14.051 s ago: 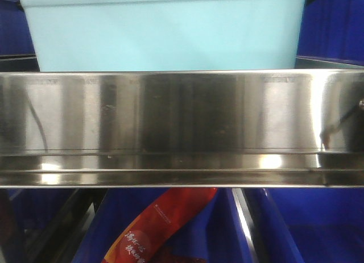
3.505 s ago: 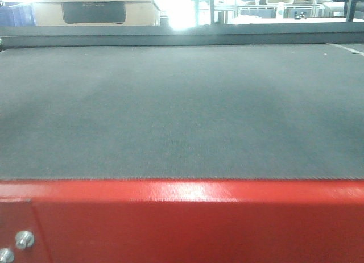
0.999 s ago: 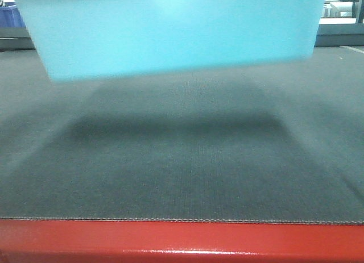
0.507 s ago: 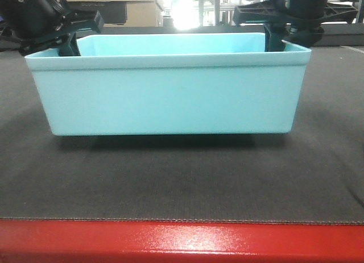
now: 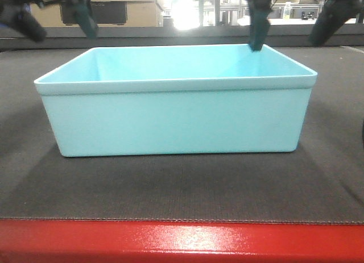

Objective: Fetch blue bin and place on conveyor start
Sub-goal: 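Open both grippers and lift them away from the bin rim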

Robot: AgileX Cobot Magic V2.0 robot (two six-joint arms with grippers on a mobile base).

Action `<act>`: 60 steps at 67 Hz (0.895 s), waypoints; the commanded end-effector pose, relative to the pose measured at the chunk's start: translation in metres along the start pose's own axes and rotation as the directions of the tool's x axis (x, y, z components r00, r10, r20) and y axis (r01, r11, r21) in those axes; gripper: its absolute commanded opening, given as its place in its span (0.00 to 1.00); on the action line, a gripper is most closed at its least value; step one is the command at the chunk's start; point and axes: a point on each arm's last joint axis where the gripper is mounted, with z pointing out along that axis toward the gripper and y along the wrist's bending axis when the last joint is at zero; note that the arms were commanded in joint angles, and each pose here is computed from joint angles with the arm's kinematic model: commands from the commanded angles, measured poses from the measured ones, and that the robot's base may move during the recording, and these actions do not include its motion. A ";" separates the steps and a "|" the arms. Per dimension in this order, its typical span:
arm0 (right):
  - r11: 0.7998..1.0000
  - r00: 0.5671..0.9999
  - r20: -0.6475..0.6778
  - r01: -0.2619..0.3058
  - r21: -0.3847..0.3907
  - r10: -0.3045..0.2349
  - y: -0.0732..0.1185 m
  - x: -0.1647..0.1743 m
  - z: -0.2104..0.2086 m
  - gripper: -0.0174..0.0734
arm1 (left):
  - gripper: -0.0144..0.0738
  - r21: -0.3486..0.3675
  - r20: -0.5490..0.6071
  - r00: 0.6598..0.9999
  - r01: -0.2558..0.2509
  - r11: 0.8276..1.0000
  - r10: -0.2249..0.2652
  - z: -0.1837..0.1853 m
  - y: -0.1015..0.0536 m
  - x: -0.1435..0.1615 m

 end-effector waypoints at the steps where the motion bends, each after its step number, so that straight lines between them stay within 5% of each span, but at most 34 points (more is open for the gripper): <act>1: 1.000 0.999 0.053 -0.012 0.024 0.010 -0.013 -0.001 -0.026 0.70 | 0.59 -0.014 0.041 0.999 0.007 1.000 -0.007 -0.028 0.006 -0.007; 19: 0.989 0.989 0.107 -0.113 0.094 0.102 -0.054 0.010 -0.071 0.12 | 0.04 -0.099 0.037 0.995 0.093 0.991 -0.090 -0.064 0.045 0.012; 24: 0.986 0.987 0.124 -0.117 0.116 0.103 -0.060 0.018 -0.075 0.01 | 0.04 -0.120 0.025 0.993 0.114 0.986 -0.111 -0.064 0.053 0.026; 33: 0.983 0.986 0.130 -0.124 0.133 0.107 -0.066 0.042 -0.067 0.02 | 0.04 -0.147 0.003 0.991 0.131 0.980 -0.132 -0.064 0.063 0.056; 60: 0.986 0.969 0.238 -0.106 0.126 0.074 -0.061 0.155 -0.053 0.02 | 0.04 -0.136 0.133 0.988 0.099 0.986 -0.081 -0.097 0.053 0.145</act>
